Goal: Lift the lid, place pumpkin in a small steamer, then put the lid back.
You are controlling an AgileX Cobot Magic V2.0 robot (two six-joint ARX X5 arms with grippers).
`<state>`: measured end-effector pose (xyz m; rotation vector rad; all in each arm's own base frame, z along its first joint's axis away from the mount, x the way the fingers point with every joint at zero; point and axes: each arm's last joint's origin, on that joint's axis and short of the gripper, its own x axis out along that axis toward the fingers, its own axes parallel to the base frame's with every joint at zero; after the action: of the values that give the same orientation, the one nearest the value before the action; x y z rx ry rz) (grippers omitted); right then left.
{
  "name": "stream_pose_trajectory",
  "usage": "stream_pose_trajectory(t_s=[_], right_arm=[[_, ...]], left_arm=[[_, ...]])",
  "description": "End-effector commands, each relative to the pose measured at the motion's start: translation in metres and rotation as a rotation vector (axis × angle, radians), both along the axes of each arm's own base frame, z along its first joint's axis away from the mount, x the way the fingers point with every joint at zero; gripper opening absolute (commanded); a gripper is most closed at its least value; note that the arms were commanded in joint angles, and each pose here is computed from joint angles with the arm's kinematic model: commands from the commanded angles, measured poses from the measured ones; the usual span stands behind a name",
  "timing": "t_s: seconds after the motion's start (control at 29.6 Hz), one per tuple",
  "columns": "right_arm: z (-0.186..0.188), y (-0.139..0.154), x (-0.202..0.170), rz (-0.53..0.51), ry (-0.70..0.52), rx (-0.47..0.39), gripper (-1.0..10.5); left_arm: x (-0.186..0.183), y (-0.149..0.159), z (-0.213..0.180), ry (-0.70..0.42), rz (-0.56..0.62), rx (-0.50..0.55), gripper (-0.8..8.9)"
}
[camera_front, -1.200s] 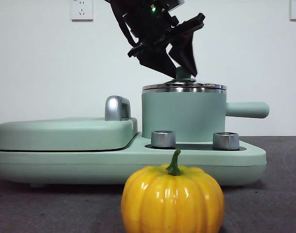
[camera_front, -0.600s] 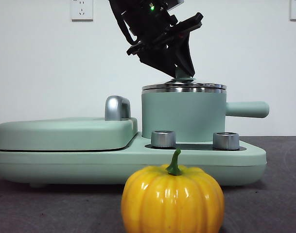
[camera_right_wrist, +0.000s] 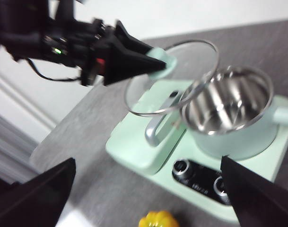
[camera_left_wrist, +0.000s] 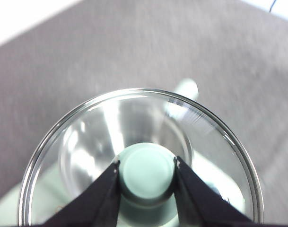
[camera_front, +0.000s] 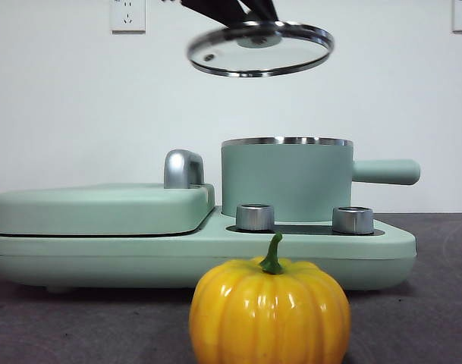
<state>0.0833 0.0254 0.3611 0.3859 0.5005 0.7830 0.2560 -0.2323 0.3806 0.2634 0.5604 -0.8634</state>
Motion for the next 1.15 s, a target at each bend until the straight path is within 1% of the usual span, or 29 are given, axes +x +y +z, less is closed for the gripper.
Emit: stream_pose_trajectory(t_s=[0.03,0.07,0.17,0.24,0.41,0.47,0.58,0.74,0.88,1.01,1.15], right_arm=[[0.001,0.006,0.009,0.043,0.035,-0.001,4.4],[-0.001,0.010,0.015,0.077,0.065,-0.006,4.3],[-0.006,0.022,0.024,0.118,0.136,-0.021,4.3],[-0.010,0.031,0.030,0.139,0.170,-0.052,4.3],[-0.025,0.066,0.042,0.174,0.258,-0.186,4.4],[-0.033,0.084,0.046,0.192,0.300,-0.244,4.6],[-0.047,0.107,0.049,0.211,0.352,-0.334,5.1],[-0.072,0.143,0.050,0.252,0.414,-0.479,5.5],[-0.093,0.166,0.049,0.269,0.443,-0.594,5.8],[-0.113,0.183,0.050,0.273,0.486,-0.679,6.6],[-0.132,0.196,0.053,0.290,0.523,-0.733,6.6]], left_arm=[[-0.012,0.012,0.021,-0.041,-0.017,-0.011,0.06],[-0.017,0.021,0.025,-0.033,-0.015,0.007,0.06],[-0.027,0.038,0.032,-0.013,0.002,0.034,0.06],[-0.033,0.049,0.037,-0.007,0.017,0.038,0.06],[-0.057,0.073,0.047,-0.015,0.033,0.031,0.06],[-0.067,0.081,0.046,-0.017,0.036,0.024,0.06],[-0.083,0.093,0.039,-0.019,0.039,0.016,0.06],[-0.107,0.111,0.018,-0.032,0.043,-0.002,0.06],[-0.125,0.126,-0.002,-0.044,0.048,-0.021,0.06],[-0.137,0.135,-0.016,-0.051,0.053,-0.036,0.06],[-0.141,0.138,-0.020,-0.053,0.055,-0.040,0.06]])
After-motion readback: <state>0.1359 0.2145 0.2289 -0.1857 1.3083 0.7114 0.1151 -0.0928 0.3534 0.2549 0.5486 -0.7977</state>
